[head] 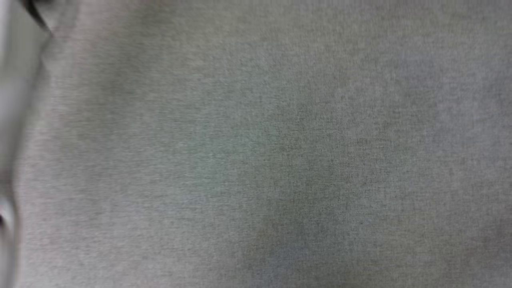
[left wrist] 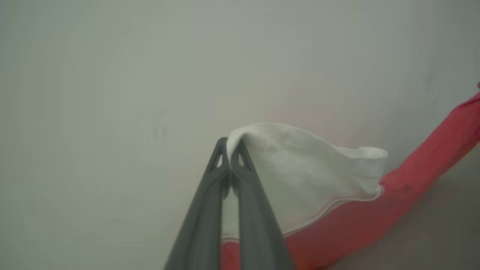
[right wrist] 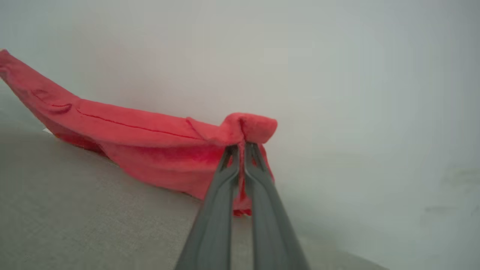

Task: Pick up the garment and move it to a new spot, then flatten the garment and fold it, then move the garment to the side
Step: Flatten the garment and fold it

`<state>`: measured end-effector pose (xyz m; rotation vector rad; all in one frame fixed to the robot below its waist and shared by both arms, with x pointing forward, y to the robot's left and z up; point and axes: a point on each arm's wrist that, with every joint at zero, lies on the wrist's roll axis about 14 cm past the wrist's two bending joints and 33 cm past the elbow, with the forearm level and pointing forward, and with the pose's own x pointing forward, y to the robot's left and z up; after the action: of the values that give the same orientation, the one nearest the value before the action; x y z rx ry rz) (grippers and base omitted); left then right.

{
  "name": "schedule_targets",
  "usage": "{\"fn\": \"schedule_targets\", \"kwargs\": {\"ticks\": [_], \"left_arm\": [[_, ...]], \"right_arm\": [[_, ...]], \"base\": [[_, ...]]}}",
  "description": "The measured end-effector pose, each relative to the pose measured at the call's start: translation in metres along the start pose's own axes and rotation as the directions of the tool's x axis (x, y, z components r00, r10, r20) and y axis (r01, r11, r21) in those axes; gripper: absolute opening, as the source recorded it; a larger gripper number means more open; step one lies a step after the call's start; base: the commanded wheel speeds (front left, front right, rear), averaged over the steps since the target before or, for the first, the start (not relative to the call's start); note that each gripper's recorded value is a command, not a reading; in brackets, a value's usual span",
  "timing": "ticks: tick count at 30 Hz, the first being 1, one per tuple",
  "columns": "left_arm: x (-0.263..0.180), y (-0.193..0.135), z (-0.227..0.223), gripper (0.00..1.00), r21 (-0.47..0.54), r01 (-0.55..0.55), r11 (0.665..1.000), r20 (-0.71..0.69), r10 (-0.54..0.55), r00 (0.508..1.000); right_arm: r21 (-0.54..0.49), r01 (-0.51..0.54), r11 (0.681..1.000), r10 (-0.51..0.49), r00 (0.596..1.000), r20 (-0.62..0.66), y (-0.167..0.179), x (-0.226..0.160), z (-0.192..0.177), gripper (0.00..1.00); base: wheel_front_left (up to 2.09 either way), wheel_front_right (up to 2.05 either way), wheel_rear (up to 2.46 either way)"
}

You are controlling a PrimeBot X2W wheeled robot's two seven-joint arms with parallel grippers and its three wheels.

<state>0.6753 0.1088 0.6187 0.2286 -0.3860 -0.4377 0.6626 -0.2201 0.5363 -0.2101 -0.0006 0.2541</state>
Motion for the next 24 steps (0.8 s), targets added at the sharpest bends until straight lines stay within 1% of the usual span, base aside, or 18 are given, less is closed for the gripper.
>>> {"fn": "schedule_targets", "kwargs": {"ticks": [2, 4, 7, 10, 18, 20, 22, 23, 24], "left_arm": [[-0.028, -0.017, -0.023, 0.0, -0.045, 0.018, 0.999, -0.074, -0.021, 0.997], [-0.059, -0.027, -0.04, 0.0, -0.08, 0.031, 0.996, -0.146, -0.042, 0.988], [-0.102, -0.029, -0.051, 0.0, -0.101, 0.014, 0.995, -0.234, -0.038, 0.972], [-0.147, -0.041, -0.057, 0.0, -0.127, 0.012, 0.992, -0.318, -0.053, 0.947], [-0.249, -0.071, -0.04, 0.0, -0.2, -0.03, 0.979, -0.494, -0.075, 0.866], [-0.272, -0.08, -0.035, 0.0, -0.212, -0.027, 0.977, -0.531, -0.092, 0.842], [-0.294, -0.091, -0.028, 0.0, -0.228, -0.024, 0.973, -0.561, -0.111, 0.821], [-0.305, -0.096, -0.026, 0.0, -0.242, -0.028, 0.97, -0.576, -0.12, 0.809], [-0.316, -0.102, -0.023, 0.0, -0.258, -0.036, 0.965, -0.589, -0.128, 0.798]], "right_arm": [[0.003, -0.038, 0.999, 0.038, 0.998, -0.043, 0.017, -0.014, -0.02, 0.0], [0.031, -0.066, 0.997, 0.068, 0.995, -0.079, 0.031, -0.03, -0.035, 0.0], [0.061, -0.094, 0.994, 0.1, 0.988, -0.118, 0.044, -0.053, -0.045, 0.0], [0.09, -0.12, 0.989, 0.135, 0.974, -0.183, 0.057, -0.084, -0.062, 0.0], [0.179, -0.15, 0.972, 0.196, 0.941, -0.277, 0.079, -0.154, -0.077, 0.0], [0.231, -0.151, 0.961, 0.222, 0.922, -0.318, 0.089, -0.172, -0.084, 0.0], [0.305, -0.139, 0.942, 0.244, 0.909, -0.339, 0.099, -0.192, -0.089, 0.0], [0.324, -0.143, 0.935, 0.259, 0.9, -0.351, 0.104, -0.202, -0.091, 0.0], [0.323, -0.15, 0.934, 0.267, 0.895, -0.358, 0.105, -0.21, -0.091, 0.0]], "base": [[0.0, 0.0, 0.0], [0.0, 0.0, 0.0], [0.0, 0.0, 0.0], [0.0, 0.0, 0.0], [0.0, 0.0, 0.0], [0.0, 0.0, 0.0], [0.0, 0.0, 0.0], [0.0, 0.0, 0.0], [0.0, 0.0, 0.0]]}}
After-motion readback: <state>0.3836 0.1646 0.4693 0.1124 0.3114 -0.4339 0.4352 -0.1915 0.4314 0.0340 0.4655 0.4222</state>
